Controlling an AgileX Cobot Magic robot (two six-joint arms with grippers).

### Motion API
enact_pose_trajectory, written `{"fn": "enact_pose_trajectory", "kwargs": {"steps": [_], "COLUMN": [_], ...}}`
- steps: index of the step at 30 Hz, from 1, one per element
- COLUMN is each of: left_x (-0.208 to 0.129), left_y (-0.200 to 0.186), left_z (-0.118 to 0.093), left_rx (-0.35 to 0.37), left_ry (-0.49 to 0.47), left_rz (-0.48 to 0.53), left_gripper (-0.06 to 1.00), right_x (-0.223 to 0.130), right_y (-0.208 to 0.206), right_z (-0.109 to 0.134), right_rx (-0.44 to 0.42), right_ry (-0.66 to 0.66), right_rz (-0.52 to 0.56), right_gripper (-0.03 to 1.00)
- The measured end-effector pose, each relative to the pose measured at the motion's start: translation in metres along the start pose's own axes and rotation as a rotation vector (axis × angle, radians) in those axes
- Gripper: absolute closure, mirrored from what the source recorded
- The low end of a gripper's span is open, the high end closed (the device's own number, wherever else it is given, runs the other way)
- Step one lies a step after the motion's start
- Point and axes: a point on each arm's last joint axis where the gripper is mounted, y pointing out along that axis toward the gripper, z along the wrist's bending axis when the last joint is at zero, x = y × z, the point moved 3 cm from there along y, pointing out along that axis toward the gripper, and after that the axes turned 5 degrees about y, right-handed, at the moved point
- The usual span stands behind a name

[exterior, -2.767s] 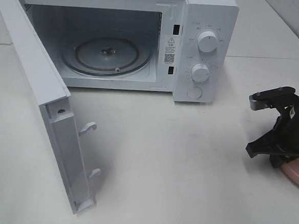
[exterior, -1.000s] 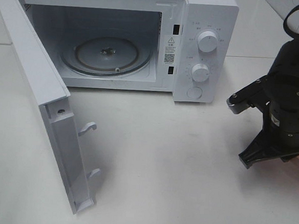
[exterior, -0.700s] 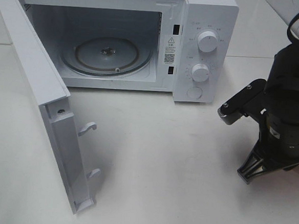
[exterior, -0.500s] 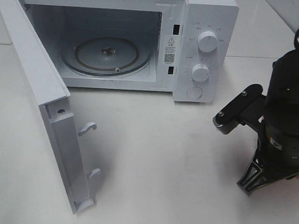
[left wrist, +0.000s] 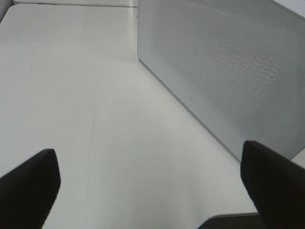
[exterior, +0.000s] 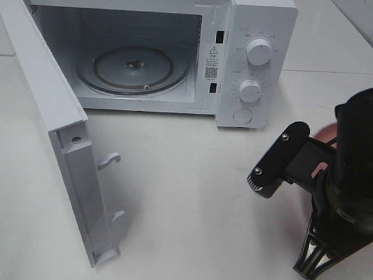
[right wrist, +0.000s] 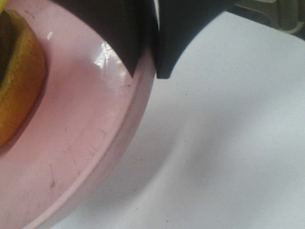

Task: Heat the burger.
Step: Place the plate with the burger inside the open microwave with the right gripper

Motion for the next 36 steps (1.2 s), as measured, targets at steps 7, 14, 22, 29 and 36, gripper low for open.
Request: {"fn": "enact_pose_trajectory", "kwargs": {"steps": [7, 14, 22, 29, 36], "left_x": [0.0, 0.0, 0.0, 0.0, 0.0], "left_y": [0.0, 0.0, 0.0, 0.0, 0.0], "left_z": [0.0, 0.0, 0.0, 0.0, 0.0], "left_rx": [0.0, 0.0, 0.0, 0.0, 0.0], "left_ry": [0.0, 0.0, 0.0, 0.0, 0.0], "left_rz": [0.0, 0.0, 0.0, 0.0, 0.0], "left_gripper": [-0.03, -0.03, -0.03, -0.03, -0.03], "right_x": [-0.003, -0.005, -0.008, -0.006, -0.003], "right_y": [-0.015, -0.029, -0.039, -0.043, -0.044], "right_z": [0.01, 0.027, 0.043, 0.048, 0.051], "right_rx": [-0.005, -0.002, -0.007, -0.02, -0.017], "right_ry": [-0.074, -0.214, -0.345, -0.448, -0.564], "right_rz": [-0.05, -0.11, -0.166, -0.202, -0.235], "right_gripper": [0.93, 0.93, 0.93, 0.93, 0.93]}}
